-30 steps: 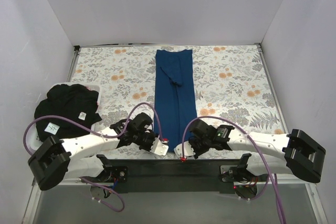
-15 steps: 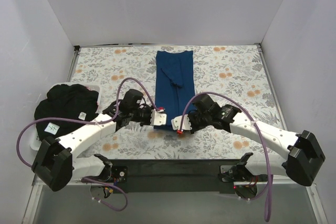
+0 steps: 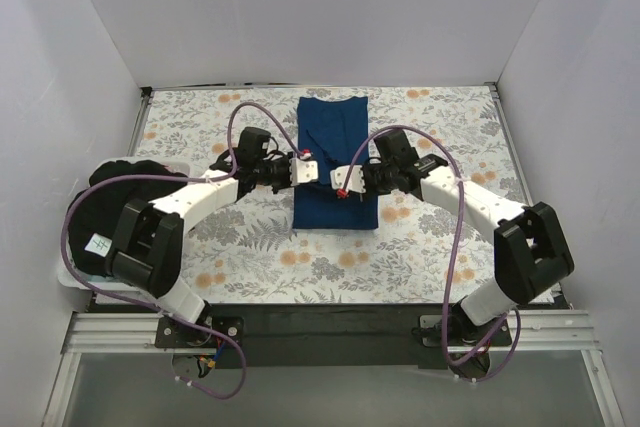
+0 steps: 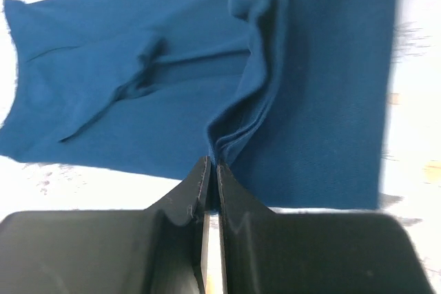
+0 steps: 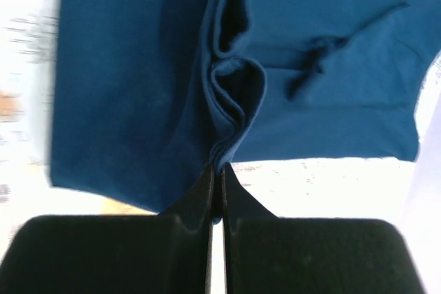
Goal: Fold and stack the t-shirts
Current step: Fold the tshirt
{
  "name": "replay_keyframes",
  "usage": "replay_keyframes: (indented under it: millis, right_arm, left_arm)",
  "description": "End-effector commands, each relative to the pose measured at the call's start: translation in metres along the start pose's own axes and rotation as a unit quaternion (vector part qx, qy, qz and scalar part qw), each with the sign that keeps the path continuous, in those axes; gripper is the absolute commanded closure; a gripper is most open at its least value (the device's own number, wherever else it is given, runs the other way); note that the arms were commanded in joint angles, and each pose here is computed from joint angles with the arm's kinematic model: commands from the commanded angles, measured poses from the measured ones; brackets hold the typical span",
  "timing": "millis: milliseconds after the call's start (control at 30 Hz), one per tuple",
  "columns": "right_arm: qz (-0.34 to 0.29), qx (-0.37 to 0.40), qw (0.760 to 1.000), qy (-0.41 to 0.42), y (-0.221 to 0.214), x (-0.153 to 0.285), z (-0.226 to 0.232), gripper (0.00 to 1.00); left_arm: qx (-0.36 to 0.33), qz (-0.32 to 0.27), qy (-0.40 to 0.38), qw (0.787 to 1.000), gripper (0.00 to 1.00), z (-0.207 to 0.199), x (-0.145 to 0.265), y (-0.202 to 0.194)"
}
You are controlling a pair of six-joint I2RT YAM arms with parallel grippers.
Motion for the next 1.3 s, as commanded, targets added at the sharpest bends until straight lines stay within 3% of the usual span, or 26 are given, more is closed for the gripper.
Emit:
replay_keyframes:
  millis: [0, 233, 767, 833, 867, 900, 967, 1000, 1067, 1133, 1200, 1267]
  right_arm:
    - [-0.033, 0.038, 0.998, -0.035, 0.012, -0.002, -0.040, 0.99]
    - [-0.026, 0.040, 0.998, -0.045, -0.004, -0.023, -0.070, 0.99]
    - [-0.009, 0.032, 0.998, -0.051, -0.033, -0.066, -0.094, 0.99]
    - [-0.001, 0.030, 0.998, -0.056, -0.035, -0.067, -0.097, 0.94]
    - [0.002, 0.028, 0.998, -0.058, -0.036, -0.068, -0.097, 0.83]
    - [0.003, 0.026, 0.998, -0.064, -0.036, -0.067, -0.100, 0.73]
    - [0.008, 0.026, 0.996, -0.085, -0.032, -0.058, -0.109, 0.54]
    - [0.006, 0.023, 0.995, -0.099, -0.027, -0.052, -0.116, 0.53]
    - [0.002, 0.017, 0.991, -0.134, -0.020, -0.029, -0.131, 0.43]
    - [0.002, 0.002, 0.989, -0.151, -0.019, -0.012, -0.138, 0.43]
    - [-0.003, -0.004, 0.988, -0.153, -0.011, 0.010, -0.134, 0.42]
    - [-0.020, -0.028, 0.993, -0.113, -0.002, 0.024, -0.109, 0.44]
  left_arm:
    - [-0.035, -0.022, 0.039, 0.998, 1.00, 0.039, -0.004, 0.004]
    - [-0.030, -0.012, 0.053, 0.998, 1.00, 0.067, -0.021, -0.020]
    - [-0.025, 0.030, 0.054, 0.998, 1.00, 0.066, -0.046, -0.065]
    - [-0.024, 0.036, 0.056, 0.998, 1.00, 0.068, -0.047, -0.069]
    - [-0.023, 0.040, 0.057, 0.997, 1.00, 0.069, -0.048, -0.070]
    - [-0.018, 0.043, 0.059, 0.997, 0.90, 0.071, -0.048, -0.071]
    - [0.008, 0.050, 0.083, 0.995, 0.79, 0.088, -0.044, -0.072]
    - [0.023, 0.051, 0.095, 0.994, 0.72, 0.096, -0.040, -0.071]
    - [0.090, 0.046, 0.139, 0.985, 0.68, 0.123, -0.022, -0.069]
    - [0.151, 0.039, 0.147, 0.977, 0.61, 0.133, -0.003, -0.069]
    - [0.170, 0.031, 0.139, 0.975, 0.60, 0.130, 0.016, -0.059]
    - [0.179, 0.016, 0.109, 0.978, 0.59, 0.104, 0.024, -0.052]
Point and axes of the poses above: each gripper's point midway between its finger pads, its own x axis back along the fingers, its own z axis along the line the jaws close on, y = z × x, the point moved 6 cm from there along x, back along the fingers, and after that the axes turned 10 degrees about -x, right-handed, at the moved point
